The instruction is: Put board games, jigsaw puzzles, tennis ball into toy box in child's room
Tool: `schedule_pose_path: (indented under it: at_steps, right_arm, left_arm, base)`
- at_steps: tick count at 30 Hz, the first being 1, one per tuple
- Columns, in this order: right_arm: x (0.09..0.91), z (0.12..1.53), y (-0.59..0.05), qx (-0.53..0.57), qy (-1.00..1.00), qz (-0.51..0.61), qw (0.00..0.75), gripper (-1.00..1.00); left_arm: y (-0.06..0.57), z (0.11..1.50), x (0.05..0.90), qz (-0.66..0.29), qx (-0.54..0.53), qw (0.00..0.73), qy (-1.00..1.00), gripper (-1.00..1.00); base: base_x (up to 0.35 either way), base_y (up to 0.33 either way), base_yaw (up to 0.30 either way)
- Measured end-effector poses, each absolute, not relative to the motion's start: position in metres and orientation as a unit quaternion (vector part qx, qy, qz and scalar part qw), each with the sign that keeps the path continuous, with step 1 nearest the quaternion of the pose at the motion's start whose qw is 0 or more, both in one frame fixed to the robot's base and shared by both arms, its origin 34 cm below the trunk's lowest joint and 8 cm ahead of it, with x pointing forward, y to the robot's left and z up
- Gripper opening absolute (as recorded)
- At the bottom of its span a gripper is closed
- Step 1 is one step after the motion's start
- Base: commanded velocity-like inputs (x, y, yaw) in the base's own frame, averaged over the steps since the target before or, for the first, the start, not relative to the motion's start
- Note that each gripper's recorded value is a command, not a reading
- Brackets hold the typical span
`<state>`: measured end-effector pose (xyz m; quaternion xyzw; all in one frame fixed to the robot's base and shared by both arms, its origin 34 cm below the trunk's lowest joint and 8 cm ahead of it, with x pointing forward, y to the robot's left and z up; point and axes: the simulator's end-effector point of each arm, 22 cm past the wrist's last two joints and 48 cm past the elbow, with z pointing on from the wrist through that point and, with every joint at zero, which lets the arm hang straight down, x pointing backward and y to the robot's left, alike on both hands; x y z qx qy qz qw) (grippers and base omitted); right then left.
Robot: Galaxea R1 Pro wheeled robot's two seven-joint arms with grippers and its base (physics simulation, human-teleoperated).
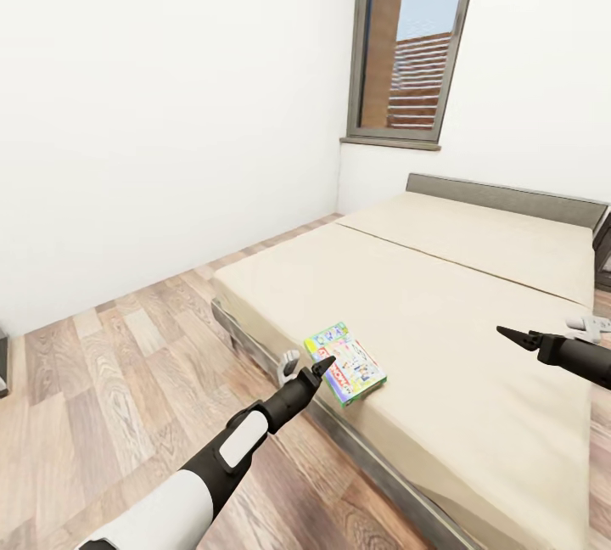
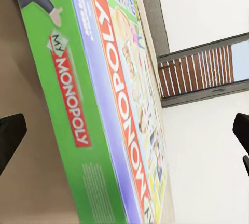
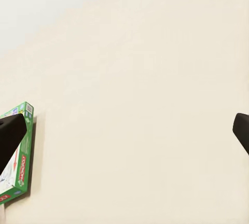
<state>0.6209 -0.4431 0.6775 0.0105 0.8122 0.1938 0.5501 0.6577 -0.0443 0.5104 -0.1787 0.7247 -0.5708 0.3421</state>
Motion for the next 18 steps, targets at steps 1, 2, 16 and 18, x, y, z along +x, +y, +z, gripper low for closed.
schedule_pose_path:
  at_steps: [1, 2, 16, 18]
  right_arm:
    - [0.6209, 0.6776, -0.4431, 0.010, 0.812, 0.194, 0.550, 1.00]
    - [0.6209, 0.6777, -0.4431, 0.010, 0.812, 0.194, 0.550, 1.00]
    - [0.6207, 0.6780, -0.4437, 0.011, 0.812, 0.193, 0.551, 1.00]
    - [0.6207, 0.6781, -0.4436, 0.011, 0.812, 0.193, 0.551, 1.00]
  left_arm:
    - [-0.0442, 0.5101, 0.6576, -0.571, -0.179, 0.342, 0.725, 1.00]
    - [-0.0442, 0.5101, 0.6576, -0.571, -0.179, 0.342, 0.725, 1.00]
    - [-0.0431, 0.5067, 0.6569, -0.568, -0.181, 0.340, 0.727, 1.00]
    - [-0.0431, 0.5064, 0.6569, -0.568, -0.182, 0.340, 0.727, 1.00]
  base:
    - [0.000, 0.000, -0.023]
    - [0.000, 0.000, -0.018]
    - [0.000, 0.000, -0.008]
    - [0.000, 0.000, -0.002]
